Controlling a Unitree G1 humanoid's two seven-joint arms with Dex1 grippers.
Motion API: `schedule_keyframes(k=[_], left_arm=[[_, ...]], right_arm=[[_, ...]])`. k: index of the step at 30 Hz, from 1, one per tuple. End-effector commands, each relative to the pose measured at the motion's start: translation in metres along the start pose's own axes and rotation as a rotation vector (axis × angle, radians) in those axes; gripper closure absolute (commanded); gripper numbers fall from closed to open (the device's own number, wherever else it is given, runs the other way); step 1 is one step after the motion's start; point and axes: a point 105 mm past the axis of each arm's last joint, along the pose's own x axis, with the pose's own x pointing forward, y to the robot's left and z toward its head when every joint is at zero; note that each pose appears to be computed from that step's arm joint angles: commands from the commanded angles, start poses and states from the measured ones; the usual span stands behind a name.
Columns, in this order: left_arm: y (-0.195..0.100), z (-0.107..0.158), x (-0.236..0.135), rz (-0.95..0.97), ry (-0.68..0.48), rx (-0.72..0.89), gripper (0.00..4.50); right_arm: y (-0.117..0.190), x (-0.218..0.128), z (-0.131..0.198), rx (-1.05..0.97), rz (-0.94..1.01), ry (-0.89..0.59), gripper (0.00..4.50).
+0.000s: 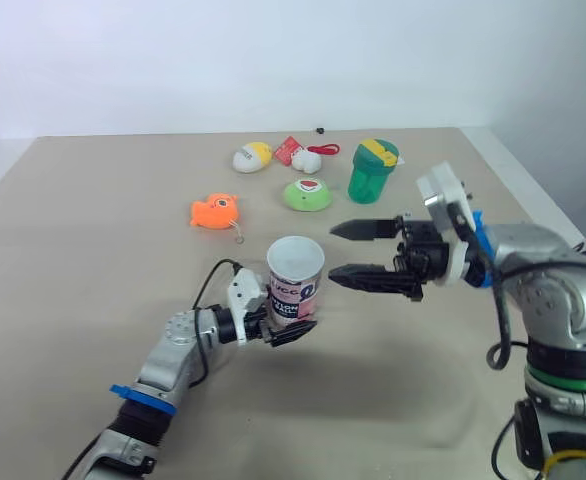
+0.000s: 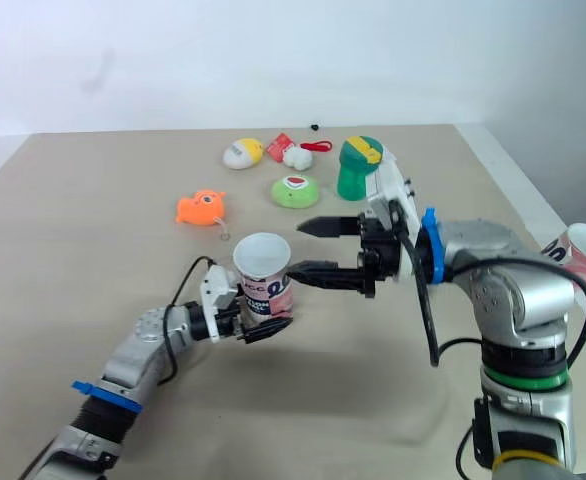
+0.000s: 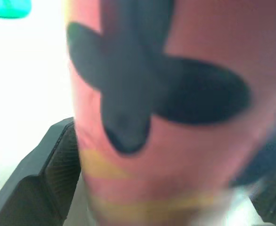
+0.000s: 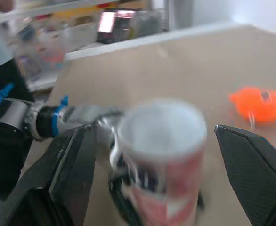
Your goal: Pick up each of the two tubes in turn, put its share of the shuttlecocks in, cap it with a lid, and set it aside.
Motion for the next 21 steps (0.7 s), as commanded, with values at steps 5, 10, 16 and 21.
schedule_keyframes(k=[5, 10, 16, 21], left_arm=[[0.031, -0.006, -0.072, 0.039, 0.166, 0.019, 0.00], [0.025, 0.009, -0.078, -0.048, 0.181, 0.034, 0.00], [0.005, 0.019, -0.058, -0.135, 0.150, 0.028, 0.00], [0.001, 0.025, -0.047, -0.142, 0.126, 0.025, 0.00]], right_arm=[[-0.003, 0.018, -0.081, -0.042, -0.206, 0.033, 0.20], [-0.010, 0.045, -0.106, -0.114, -0.258, 0.007, 0.20], [-0.012, 0.075, -0.112, -0.128, -0.225, -0.025, 0.20], [-0.013, 0.089, -0.108, -0.143, -0.183, -0.037, 0.20]])
